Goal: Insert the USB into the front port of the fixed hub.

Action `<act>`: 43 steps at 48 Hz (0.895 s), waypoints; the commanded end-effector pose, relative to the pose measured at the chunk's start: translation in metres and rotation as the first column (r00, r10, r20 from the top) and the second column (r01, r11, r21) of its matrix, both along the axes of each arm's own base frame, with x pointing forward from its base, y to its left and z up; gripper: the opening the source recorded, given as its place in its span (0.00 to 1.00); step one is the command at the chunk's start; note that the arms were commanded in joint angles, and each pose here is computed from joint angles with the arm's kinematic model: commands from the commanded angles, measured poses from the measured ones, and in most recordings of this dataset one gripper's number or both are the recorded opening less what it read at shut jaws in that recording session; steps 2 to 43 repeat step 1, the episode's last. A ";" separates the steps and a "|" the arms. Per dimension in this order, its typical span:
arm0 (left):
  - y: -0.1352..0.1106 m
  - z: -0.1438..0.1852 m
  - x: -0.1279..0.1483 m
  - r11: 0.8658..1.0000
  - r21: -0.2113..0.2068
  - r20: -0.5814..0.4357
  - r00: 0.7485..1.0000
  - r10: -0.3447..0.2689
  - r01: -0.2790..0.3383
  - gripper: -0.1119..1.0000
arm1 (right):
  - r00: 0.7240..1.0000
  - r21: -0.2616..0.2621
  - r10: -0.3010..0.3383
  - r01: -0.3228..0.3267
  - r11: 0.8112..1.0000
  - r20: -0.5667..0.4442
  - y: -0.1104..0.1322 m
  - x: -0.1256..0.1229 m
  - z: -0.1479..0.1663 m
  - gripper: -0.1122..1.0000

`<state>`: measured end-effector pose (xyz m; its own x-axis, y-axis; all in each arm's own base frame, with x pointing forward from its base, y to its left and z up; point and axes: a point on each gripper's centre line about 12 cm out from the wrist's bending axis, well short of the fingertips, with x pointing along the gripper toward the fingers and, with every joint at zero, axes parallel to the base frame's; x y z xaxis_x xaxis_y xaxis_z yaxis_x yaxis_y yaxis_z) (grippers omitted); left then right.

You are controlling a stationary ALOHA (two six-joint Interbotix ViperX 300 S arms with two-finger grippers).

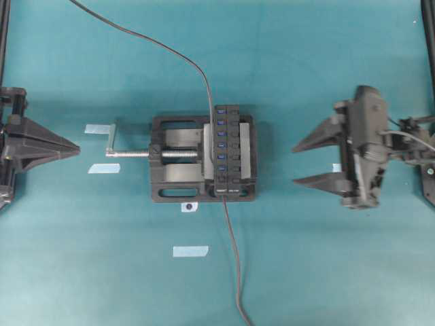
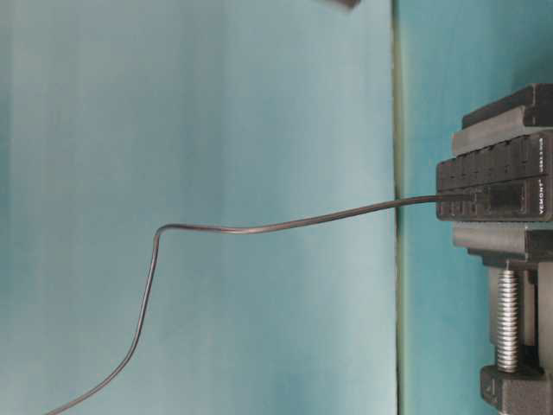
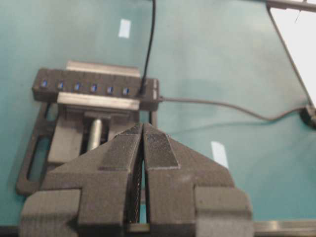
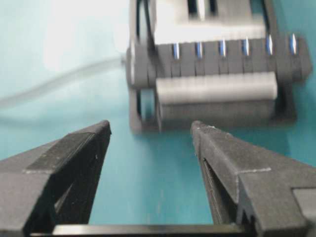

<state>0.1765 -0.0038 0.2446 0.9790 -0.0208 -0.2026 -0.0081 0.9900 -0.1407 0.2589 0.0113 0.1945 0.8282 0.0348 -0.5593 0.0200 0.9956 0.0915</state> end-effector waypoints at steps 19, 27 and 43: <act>0.001 0.006 0.001 1.000 -0.006 0.020 1.000 0.004 -0.004 0.10 | 1.000 0.009 0.005 -0.005 1.000 0.027 0.002 -0.005 0.003 0.73; 0.001 0.006 0.001 1.000 -0.006 0.020 1.000 0.004 -0.004 0.10 | 1.000 0.009 0.005 -0.005 1.000 0.027 0.002 -0.005 0.003 0.73; 0.001 0.006 0.001 1.000 -0.006 0.020 1.000 0.004 -0.004 0.10 | 1.000 0.009 0.005 -0.005 1.000 0.027 0.002 -0.005 0.003 0.73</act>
